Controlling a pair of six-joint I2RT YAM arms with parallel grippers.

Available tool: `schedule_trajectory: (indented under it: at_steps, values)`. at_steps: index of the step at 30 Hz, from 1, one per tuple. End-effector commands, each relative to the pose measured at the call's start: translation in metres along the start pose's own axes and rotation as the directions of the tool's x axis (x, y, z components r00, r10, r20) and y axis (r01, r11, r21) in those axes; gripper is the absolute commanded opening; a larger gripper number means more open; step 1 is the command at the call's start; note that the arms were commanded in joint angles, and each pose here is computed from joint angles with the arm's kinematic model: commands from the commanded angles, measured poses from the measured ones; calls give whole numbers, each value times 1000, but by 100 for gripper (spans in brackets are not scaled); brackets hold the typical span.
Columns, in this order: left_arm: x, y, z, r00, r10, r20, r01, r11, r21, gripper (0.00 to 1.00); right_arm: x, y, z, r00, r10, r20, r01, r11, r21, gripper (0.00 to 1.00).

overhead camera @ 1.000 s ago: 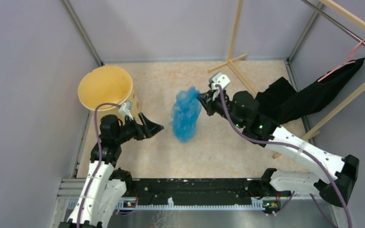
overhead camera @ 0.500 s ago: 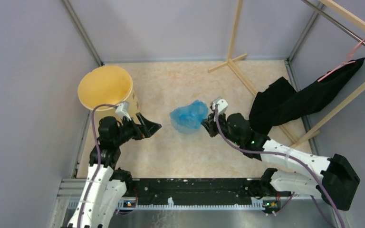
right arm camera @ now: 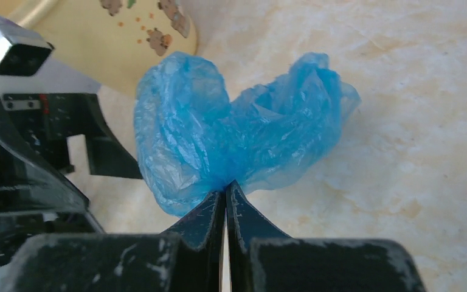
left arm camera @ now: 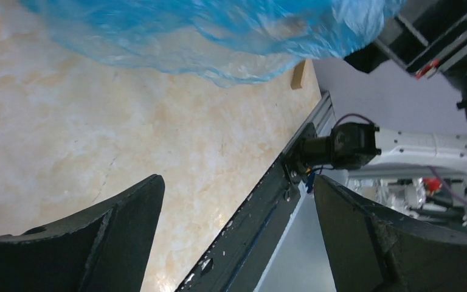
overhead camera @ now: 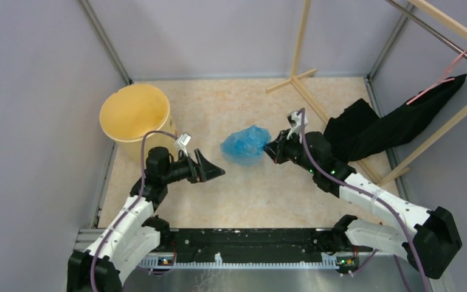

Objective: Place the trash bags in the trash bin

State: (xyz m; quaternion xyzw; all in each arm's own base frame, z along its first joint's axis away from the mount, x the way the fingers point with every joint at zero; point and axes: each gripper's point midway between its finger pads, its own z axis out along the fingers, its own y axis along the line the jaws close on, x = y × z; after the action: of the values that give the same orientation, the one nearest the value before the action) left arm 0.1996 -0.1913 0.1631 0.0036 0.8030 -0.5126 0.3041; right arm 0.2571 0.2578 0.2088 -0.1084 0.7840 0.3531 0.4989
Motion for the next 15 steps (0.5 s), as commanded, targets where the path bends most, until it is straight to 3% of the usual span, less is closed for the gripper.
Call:
schedule_trajectory:
  at_steps: [1, 4, 8, 15]
  values:
    - [-5, -42, 10, 973, 219, 76, -227, 967, 115, 99, -39, 42, -10, 994, 105, 22, -101, 987, -127, 0]
    - [-12, -60, 7, 928, 332, 169, -353, 929, 112, 99, -52, 52, -13, 990, 140, 0, -139, 982, -128, 0]
    - [-20, -114, -4, 843, 468, 266, -524, 825, 209, 99, -60, 64, -15, 980, 194, -43, -198, 971, -136, 0]
    - [-16, -130, 29, 812, 567, 135, -583, 793, 177, 99, -90, 97, -27, 973, 227, -41, -230, 941, -249, 0]
